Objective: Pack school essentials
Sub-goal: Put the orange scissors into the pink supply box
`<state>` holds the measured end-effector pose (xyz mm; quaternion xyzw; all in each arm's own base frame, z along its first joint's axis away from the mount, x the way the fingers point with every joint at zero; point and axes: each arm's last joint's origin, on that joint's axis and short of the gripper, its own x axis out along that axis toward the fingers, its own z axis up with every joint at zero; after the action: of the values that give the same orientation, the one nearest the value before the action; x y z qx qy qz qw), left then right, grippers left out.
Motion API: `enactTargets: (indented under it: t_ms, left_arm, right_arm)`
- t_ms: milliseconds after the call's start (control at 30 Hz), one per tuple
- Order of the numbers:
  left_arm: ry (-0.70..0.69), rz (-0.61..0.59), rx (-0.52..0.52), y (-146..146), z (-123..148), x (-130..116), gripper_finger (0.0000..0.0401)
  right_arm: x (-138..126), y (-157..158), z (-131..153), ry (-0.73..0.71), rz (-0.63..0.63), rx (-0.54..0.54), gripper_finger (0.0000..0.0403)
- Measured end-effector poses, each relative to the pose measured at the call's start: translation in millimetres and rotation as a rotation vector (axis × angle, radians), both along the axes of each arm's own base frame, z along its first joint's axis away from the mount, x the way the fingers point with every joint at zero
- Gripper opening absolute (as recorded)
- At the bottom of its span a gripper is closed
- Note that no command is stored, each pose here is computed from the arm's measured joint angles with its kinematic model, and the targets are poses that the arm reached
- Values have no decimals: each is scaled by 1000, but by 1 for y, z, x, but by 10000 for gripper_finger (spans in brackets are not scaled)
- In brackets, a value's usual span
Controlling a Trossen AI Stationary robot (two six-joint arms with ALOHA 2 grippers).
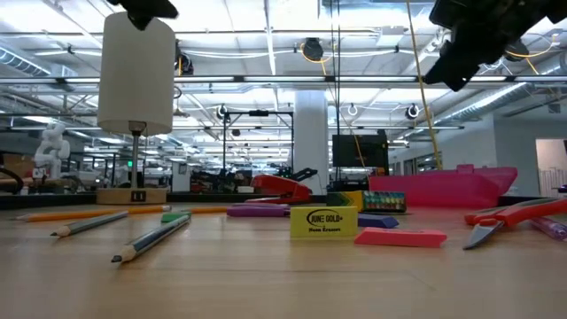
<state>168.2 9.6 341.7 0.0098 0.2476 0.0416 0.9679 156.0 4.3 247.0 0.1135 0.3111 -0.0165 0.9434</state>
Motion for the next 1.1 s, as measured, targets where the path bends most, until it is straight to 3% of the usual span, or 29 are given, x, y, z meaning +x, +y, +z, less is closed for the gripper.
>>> enactTargets:
  t_ms: [167,367,700,1100]
  left_arm:
    - [51,1,32,2,-13,29,35]
    - [81,-10,50,3,-27,56,35]
    - [163,-20,44,4,-45,74,35]
    - [141,-25,52,4,-43,75,35]
  right_arm:
    - [1,12,-13,136,32,54,20]
    - [13,32,-34,294,110,55,77]
    - [46,56,-73,419,264,96,172]
    - [54,59,-96,510,352,15,172]
